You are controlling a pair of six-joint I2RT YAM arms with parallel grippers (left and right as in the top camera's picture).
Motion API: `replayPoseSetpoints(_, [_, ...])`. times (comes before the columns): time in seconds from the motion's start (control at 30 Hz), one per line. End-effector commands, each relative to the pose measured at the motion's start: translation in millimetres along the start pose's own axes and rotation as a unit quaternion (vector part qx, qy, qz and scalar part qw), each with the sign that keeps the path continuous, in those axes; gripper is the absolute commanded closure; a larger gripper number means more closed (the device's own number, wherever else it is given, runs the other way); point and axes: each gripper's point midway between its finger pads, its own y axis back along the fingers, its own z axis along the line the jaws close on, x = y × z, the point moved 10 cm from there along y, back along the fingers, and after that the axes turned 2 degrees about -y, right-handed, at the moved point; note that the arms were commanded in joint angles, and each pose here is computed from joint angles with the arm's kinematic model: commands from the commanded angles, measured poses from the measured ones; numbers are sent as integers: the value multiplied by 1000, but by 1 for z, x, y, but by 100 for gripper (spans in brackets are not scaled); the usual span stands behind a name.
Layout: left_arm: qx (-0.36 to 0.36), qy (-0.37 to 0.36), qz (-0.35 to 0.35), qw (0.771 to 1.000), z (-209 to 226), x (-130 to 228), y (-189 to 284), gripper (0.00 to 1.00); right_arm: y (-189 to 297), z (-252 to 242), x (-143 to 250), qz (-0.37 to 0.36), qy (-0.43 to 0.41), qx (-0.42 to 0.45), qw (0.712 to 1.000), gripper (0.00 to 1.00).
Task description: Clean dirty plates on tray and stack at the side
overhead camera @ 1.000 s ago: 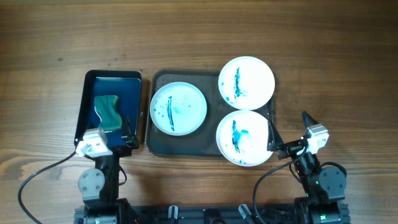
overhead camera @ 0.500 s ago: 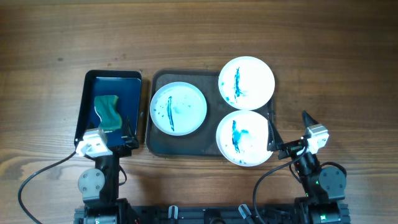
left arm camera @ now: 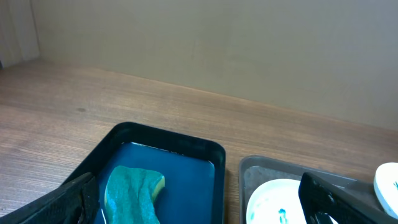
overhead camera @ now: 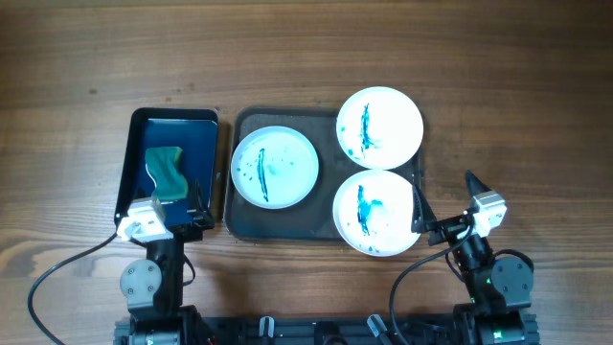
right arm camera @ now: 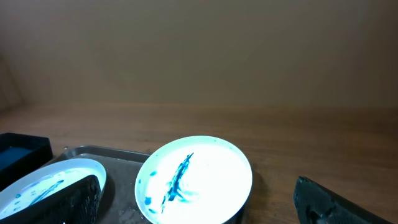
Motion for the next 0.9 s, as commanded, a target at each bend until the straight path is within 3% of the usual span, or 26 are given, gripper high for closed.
replayPoseSetpoints(0.0, [1,-6,0,1000,0,2,0,0,0,1,0,-2,-8,-5,1000,0])
replayPoseSetpoints(0.87, [-1,-6,0,1000,0,2,0,0,0,1,0,-2,-6,-2,1000,1])
